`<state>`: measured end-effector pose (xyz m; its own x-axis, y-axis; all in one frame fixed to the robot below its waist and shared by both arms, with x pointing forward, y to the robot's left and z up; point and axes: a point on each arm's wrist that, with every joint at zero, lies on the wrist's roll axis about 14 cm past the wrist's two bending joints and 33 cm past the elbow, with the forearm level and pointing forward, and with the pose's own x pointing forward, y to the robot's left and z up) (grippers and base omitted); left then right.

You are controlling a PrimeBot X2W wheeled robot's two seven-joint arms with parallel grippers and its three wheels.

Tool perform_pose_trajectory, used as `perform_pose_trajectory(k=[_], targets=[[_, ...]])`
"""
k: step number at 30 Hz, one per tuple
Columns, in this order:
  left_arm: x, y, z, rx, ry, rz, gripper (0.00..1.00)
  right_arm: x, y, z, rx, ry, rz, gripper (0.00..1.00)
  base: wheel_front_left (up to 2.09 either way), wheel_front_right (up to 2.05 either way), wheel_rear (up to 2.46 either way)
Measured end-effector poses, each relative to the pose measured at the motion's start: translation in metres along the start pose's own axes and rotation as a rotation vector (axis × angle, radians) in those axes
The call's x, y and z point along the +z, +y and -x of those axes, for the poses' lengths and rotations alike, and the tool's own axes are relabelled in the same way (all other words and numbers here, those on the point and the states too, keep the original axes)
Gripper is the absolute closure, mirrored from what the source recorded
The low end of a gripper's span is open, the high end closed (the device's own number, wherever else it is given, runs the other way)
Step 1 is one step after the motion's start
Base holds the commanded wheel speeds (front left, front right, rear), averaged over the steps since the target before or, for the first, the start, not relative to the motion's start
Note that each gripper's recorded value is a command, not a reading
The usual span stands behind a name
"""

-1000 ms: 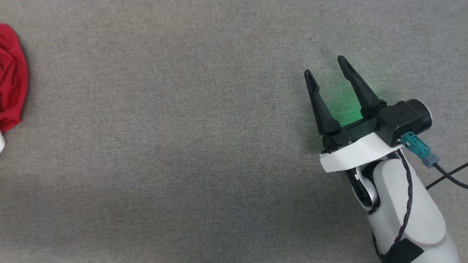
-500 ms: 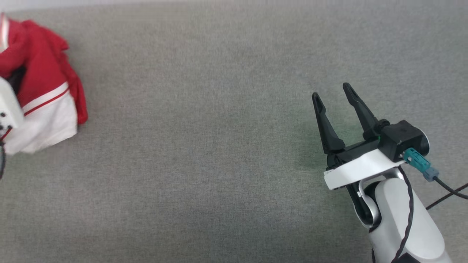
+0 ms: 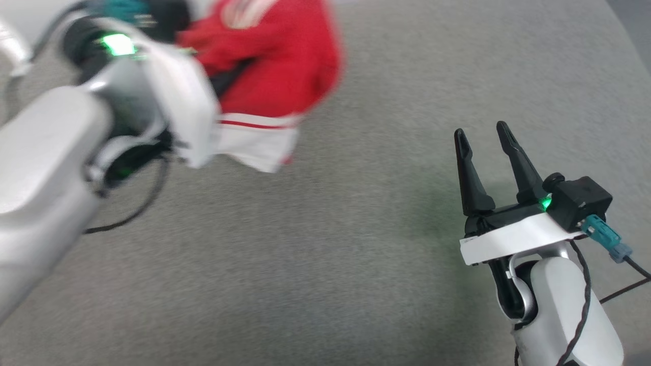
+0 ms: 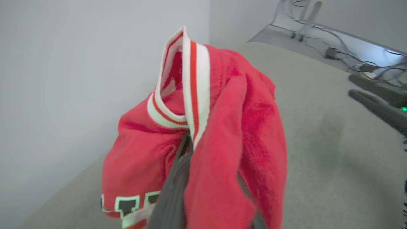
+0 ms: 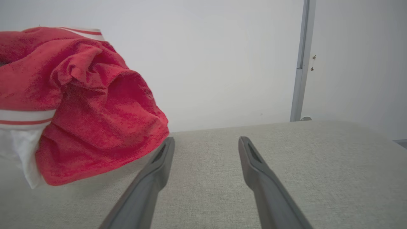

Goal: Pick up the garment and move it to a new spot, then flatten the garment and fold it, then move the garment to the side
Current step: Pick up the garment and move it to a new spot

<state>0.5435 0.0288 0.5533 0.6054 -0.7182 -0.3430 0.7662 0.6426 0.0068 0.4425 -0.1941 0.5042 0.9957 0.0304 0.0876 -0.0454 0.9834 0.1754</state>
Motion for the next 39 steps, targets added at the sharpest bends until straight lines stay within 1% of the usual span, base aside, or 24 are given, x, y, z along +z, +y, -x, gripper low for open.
perform_pose_trajectory(k=[3, 5, 7, 9, 13, 17, 20, 21, 23, 25, 29, 31, 36, 37, 39], targets=[[0.026, -0.057, -0.032, -0.186, -0.065, -0.044, 1.0, 0.001, -0.02, 0.008, -0.061, 0.002, -0.002, 0.0, 0.0, 0.0, 0.0], [0.042, -0.087, -0.047, -0.288, -0.12, -0.042, 1.0, 0.002, -0.032, 0.014, -0.102, 0.0, -0.021, 0.0, 0.0, 0.0, 0.0], [0.049, -0.107, -0.06, -0.362, -0.144, -0.04, 1.0, 0.003, -0.044, 0.02, -0.139, 0.0, -0.032, 0.0, 0.0, 0.0, 0.0], [0.037, -0.117, -0.074, -0.406, -0.101, -0.025, 1.0, 0.003, -0.055, 0.027, -0.177, 0.001, -0.04, 0.0, 0.0, 0.0, 0.0], [-0.008, -0.119, -0.097, -0.436, 0.033, -0.02, 1.0, 0.002, -0.073, 0.04, -0.237, 0.013, -0.045, 0.0, 0.0, 0.0, 0.0], [-0.051, -0.104, -0.111, -0.416, 0.167, -0.04, 1.0, 0.001, -0.088, 0.05, -0.293, 0.02, -0.051, 0.0, 0.0, 0.0, 0.0], [-0.09, -0.095, -0.113, -0.403, 0.307, -0.091, 1.0, -0.001, -0.096, 0.057, -0.324, 0.027, -0.053, 0.0, 0.0, 0.0, 0.0], [-0.112, -0.092, -0.111, -0.405, 0.394, -0.116, 1.0, -0.003, -0.1, 0.06, -0.338, 0.035, -0.054, 0.0, 0.0, 0.0, 0.0], [-0.127, -0.087, -0.109, -0.399, 0.457, -0.162, 1.0, -0.005, -0.101, 0.06, -0.344, 0.041, -0.062, 0.0, 0.0, 0.0, 0.0], [-0.137, -0.083, -0.11, -0.398, 0.493, -0.177, 1.0, -0.008, -0.101, 0.06, -0.348, 0.045, -0.068, 0.0, 0.0, 0.0, 0.0], [-0.15, -0.081, -0.118, -0.407, 0.531, -0.172, 1.0, -0.014, -0.101, 0.056, -0.349, 0.057, -0.082, 0.0, 0.0, 0.0, 0.0], [-0.157, -0.079, -0.123, -0.41, 0.552, -0.192, 1.0, -0.018, -0.102, 0.055, -0.352, 0.067, -0.087, 0.0, 0.0, 0.0, 0.0], [-0.168, -0.079, -0.135, -0.434, 0.571, -0.179, 1.0, -0.023, -0.108, 0.054, -0.369, 0.083, -0.085, 0.0, 0.0, 0.0, 0.0], [-0.168, -0.079, -0.137, -0.437, 0.568, -0.177, 0.96, -0.024, -0.109, 0.055, -0.374, 0.086, -0.085, 0.0, 0.0, 0.0, 0.0], [-0.167, -0.079, -0.14, -0.44, 0.548, -0.168, 0.66, -0.025, -0.111, 0.056, -0.381, 0.089, -0.085, 0.0, 0.0, 0.0, 0.0]])
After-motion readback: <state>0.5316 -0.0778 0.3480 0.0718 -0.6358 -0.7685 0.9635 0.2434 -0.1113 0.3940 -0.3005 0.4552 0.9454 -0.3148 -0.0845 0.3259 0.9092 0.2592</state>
